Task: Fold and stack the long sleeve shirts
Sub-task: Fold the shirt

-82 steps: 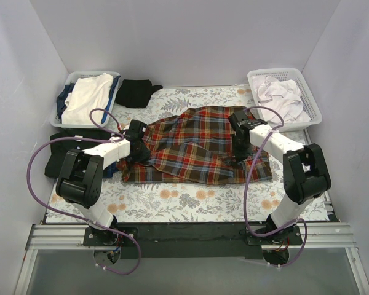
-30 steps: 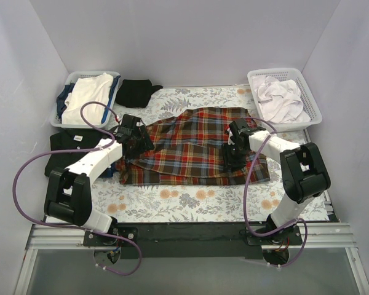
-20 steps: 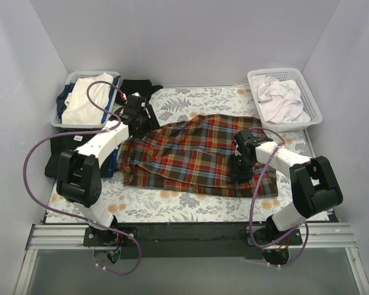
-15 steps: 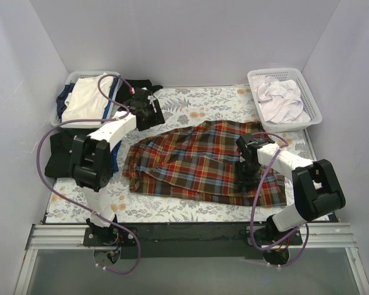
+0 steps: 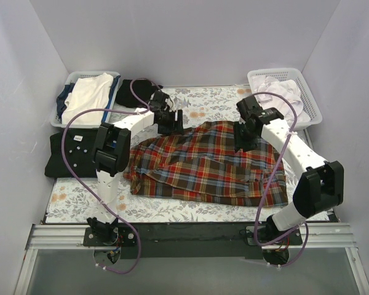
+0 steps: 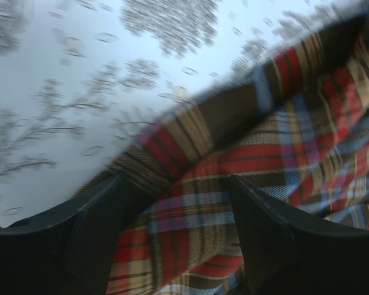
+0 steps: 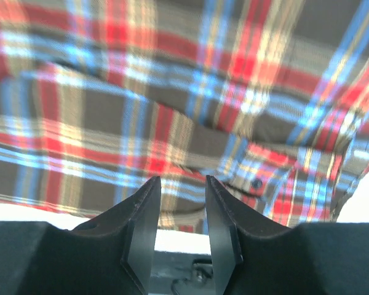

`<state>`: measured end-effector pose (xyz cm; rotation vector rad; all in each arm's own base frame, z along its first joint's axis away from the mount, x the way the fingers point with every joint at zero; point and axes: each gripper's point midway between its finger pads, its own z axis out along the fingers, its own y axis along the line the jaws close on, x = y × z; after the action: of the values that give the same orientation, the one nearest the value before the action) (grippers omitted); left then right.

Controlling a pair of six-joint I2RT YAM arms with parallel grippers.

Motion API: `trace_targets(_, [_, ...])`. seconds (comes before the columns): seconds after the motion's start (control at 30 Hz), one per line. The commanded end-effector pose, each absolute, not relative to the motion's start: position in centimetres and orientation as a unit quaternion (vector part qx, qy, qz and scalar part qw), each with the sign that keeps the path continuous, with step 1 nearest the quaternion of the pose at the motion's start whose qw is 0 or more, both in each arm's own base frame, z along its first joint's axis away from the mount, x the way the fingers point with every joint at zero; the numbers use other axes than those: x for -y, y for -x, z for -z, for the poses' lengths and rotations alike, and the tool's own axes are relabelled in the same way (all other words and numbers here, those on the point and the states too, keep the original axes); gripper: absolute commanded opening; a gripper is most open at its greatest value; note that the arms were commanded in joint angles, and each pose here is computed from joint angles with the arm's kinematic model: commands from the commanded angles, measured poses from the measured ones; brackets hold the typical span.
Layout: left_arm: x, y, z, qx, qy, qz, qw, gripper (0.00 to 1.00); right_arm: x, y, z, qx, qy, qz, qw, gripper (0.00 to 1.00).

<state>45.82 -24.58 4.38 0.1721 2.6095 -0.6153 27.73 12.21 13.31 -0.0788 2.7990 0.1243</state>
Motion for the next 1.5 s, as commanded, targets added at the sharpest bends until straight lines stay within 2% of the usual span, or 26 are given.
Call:
trace_targets(0.0, [26.6, -42.4, -4.5, -0.938, -0.132, 0.26, 0.189, 0.64, -13.8, -31.1, -15.0, -0.98, 0.039, -0.06, 0.185, 0.43])
trace_targets(0.13, [27.5, -39.7, -4.7, -0.933, -0.149, 0.275, 0.177, 0.53, -16.1, -34.8, -15.0, -0.977, 0.05, -0.082, 0.189, 0.43])
trace_targets(0.23, [27.7, -39.0, -4.9, -0.935, -0.144, 0.273, 0.173, 0.31, -17.6, -37.3, -15.2, -0.974, 0.058, -0.098, 0.195, 0.43])
trace_targets(0.27, [27.8, -38.9, -5.1, -0.935, -0.142, 0.274, 0.173, 0.16, -18.4, -37.5, -15.2, -0.973, 0.063, -0.115, 0.19, 0.43])
trace_targets(0.33, [27.8, -38.9, -5.4, -0.937, -0.133, 0.269, 0.177, 0.03, -19.4, -38.8, -15.1, -0.971, 0.068, -0.124, 0.192, 0.43])
trace_targets(0.37, [27.8, -39.0, -6.1, -0.936, -0.131, 0.267, 0.186, 0.0, -19.8, -39.1, -15.2, -0.97, 0.07, -0.13, 0.193, 0.43])
trace_targets(0.5, [27.5, -39.1, -8.1, -0.936, -0.121, 0.253, 0.213, 0.0, -20.8, -40.2, -14.3, -0.97, 0.074, -0.138, 0.185, 0.42])
trace_targets(0.63, [26.2, -40.1, -10.6, -0.934, -0.099, 0.221, 0.262, 0.0, -20.3, -39.1, -12.7, -0.976, 0.073, -0.126, 0.162, 0.42])
trace_targets(0.83, [22.7, -41.7, -15.2, -0.917, -0.027, 0.157, 0.365, 0.0, -18.0, -34.5, -7.5, -0.988, 0.077, -0.093, 0.093, 0.42])
trace_targets(1.0, [20.1, -40.8, -14.2, -0.913, 0.036, 0.125, 0.388, 0.0, -16.8, -31.7, -3.7, -0.993, 0.067, -0.08, 0.054, 0.42])
trace_targets(1.07, [19.4, -40.0, -12.3, -0.92, 0.043, 0.111, 0.374, 0.19, -16.1, -30.2, -2.3, -0.996, 0.056, -0.066, 0.029, 0.41])
trace_targets(1.1, [19.1, -39.9, -11.7, -0.922, 0.047, 0.102, 0.371, 0.39, -15.8, -29.8, -2.1, -0.996, 0.052, -0.061, 0.024, 0.41])
trace_targets(1.13, [18.6, -39.7, -11.1, -0.925, 0.055, 0.088, 0.364, 0.5, -15.6, -29.5, -2.0, -0.997, 0.051, -0.057, 0.023, 0.41])
trace_targets(1.2, [18.1, -39.7, -10.6, -0.928, 0.064, 0.072, 0.361, 0.64, -14.7, -28.3, -1.5, -0.998, 0.044, -0.043, 0.012, 0.41])
trace_targets(1.3, [17.8, -41.1, -11.6, -0.92, 0.075, 0.058, 0.379, 0.74, -13.4, -26.9, -1.0, -0.999, 0.04, -0.02, 0.003, 0.41])
trace_targets(1.47, [19.1, -44.0, -12.9, -0.914, 0.076, 0.067, 0.393, 0.77, -12.5, -25.3, -0.6, -0.999, 0.039, -0.009, -0.009, 0.41])
